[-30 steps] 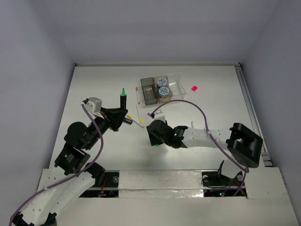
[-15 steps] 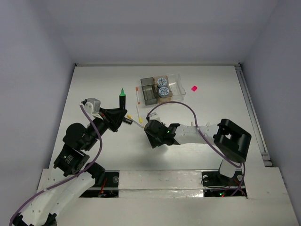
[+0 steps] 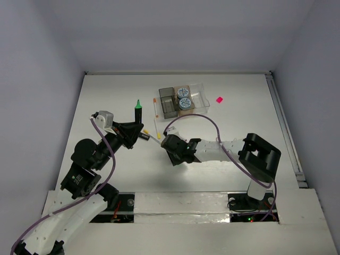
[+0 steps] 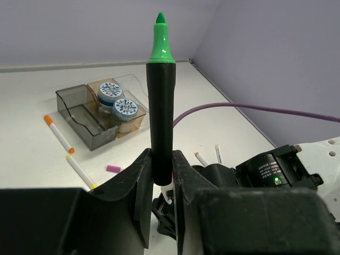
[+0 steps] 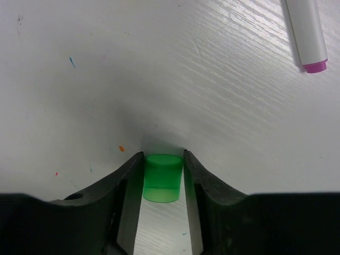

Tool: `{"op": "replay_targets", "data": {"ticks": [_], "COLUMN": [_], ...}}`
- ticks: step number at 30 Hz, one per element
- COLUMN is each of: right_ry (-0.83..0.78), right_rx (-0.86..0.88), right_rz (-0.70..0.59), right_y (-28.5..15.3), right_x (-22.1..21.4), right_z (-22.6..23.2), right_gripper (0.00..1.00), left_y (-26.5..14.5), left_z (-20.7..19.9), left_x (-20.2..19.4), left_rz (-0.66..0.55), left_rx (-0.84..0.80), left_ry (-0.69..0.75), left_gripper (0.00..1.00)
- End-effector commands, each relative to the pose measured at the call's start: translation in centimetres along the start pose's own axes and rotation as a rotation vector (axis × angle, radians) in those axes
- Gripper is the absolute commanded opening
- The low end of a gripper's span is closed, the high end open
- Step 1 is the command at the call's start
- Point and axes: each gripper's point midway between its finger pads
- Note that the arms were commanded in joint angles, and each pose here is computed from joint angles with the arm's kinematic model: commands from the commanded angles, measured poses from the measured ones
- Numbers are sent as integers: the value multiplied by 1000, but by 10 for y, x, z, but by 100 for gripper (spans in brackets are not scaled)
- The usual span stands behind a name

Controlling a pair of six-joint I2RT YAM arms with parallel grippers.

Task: Sort the stationery into containers
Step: Pick up the pen cap from the center of the board.

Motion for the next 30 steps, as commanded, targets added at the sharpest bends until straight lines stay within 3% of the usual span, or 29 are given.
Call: {"op": "replay_targets", "data": {"ticks": [1,8,13,20,21,23,27,30], "right_ry": [17,45,137,246,322,368,397,408], "right_rx": [31,27,-10,-32,-34,-33,-22,-58], "right_rz": [8,-29,-214,-605,-760,-916,-1122,-1203], "right_y": [0,-8,-37,-122,-152,-189,-244,-269], "right_x": [4,12,52,145,179,213,261,295], "right_z": [8,5,-12,-41,-53,-64,-72,-79], "right_gripper": [38,19,15,13,12,12,11,10], "left_y": [-1,1,3,17,18,21,23,26], "left_z": [-7,-7,-5,11,12,14,20,27], "left_x": [12,10,6,-11,-13,-16,-20,-23], "left_rz": [-46,-38,-26,52,59,73,84,95], "left_rx": [-32,-30,-27,42,45,55,80,110], "left_ry": [16,16,7,9,10,10,11,23], "left_gripper": [0,0,0,0,0,0,0,0]}}
Point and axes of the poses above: each gripper's point midway between its finger pads, its own y axis out along the fingers, its own z axis along the line the jaws close on, x = y × z, and after that the axes turned 11 degrees about -y, right-handed
